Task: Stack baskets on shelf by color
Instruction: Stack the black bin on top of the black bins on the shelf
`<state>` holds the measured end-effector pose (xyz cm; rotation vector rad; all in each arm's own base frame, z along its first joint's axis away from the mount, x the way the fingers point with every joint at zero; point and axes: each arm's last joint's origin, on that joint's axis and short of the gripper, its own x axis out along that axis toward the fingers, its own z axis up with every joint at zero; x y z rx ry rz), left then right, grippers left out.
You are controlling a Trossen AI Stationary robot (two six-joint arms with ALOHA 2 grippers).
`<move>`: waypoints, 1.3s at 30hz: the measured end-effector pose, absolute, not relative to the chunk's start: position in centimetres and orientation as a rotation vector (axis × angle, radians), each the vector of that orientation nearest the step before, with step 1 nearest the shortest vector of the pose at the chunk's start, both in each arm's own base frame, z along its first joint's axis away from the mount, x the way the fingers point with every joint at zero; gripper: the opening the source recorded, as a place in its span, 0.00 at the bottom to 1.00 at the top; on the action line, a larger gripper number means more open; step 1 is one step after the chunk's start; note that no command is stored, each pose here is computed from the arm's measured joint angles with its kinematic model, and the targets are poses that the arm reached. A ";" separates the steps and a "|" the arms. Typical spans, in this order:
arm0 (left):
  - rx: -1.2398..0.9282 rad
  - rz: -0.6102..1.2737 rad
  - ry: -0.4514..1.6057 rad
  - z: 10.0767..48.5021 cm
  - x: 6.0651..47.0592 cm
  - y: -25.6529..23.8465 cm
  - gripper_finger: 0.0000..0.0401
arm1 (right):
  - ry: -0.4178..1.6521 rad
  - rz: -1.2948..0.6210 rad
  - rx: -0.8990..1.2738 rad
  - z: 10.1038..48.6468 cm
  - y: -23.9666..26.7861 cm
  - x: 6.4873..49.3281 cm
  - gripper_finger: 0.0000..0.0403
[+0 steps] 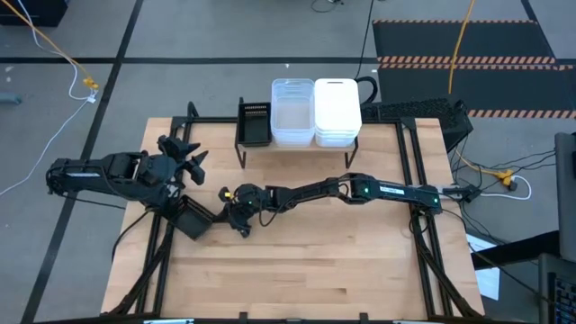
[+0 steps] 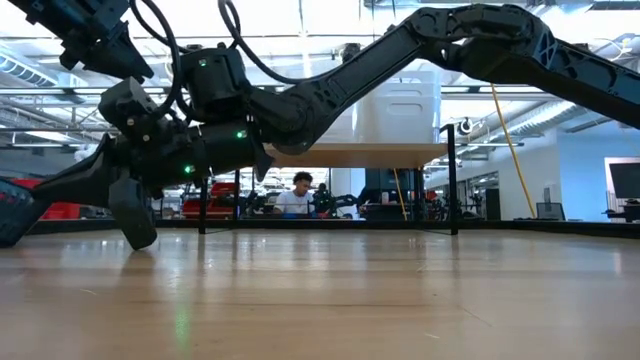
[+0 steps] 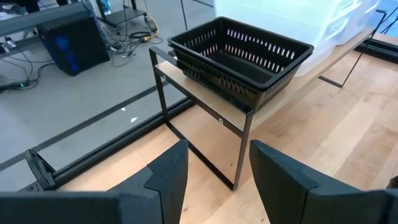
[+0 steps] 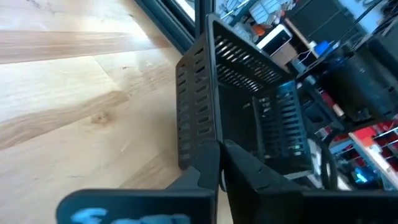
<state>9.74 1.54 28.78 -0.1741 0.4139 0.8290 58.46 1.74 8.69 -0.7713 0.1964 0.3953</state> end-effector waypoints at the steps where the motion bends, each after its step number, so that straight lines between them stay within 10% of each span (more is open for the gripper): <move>1: -0.171 0.828 0.416 28.8 9.7 1.5 0.44 | 0.208 0.402 -0.768 8.8 1.9 58.4 0.02; 18: -0.171 0.843 0.458 28.4 9.4 1.6 0.44 | 0.754 0.672 -0.591 23.3 7.3 49.9 0.00; 23: -0.184 0.833 0.459 28.4 9.4 1.5 0.44 | 0.600 0.576 -0.558 27.1 7.2 48.3 0.05; 32: -0.224 0.766 0.490 28.2 9.5 1.3 0.44 | 0.140 0.398 -0.539 20.2 7.1 48.6 0.32; 39: -0.394 0.635 0.716 25.7 9.8 0.6 0.44 | 0.225 0.317 -0.507 15.3 7.1 50.5 0.48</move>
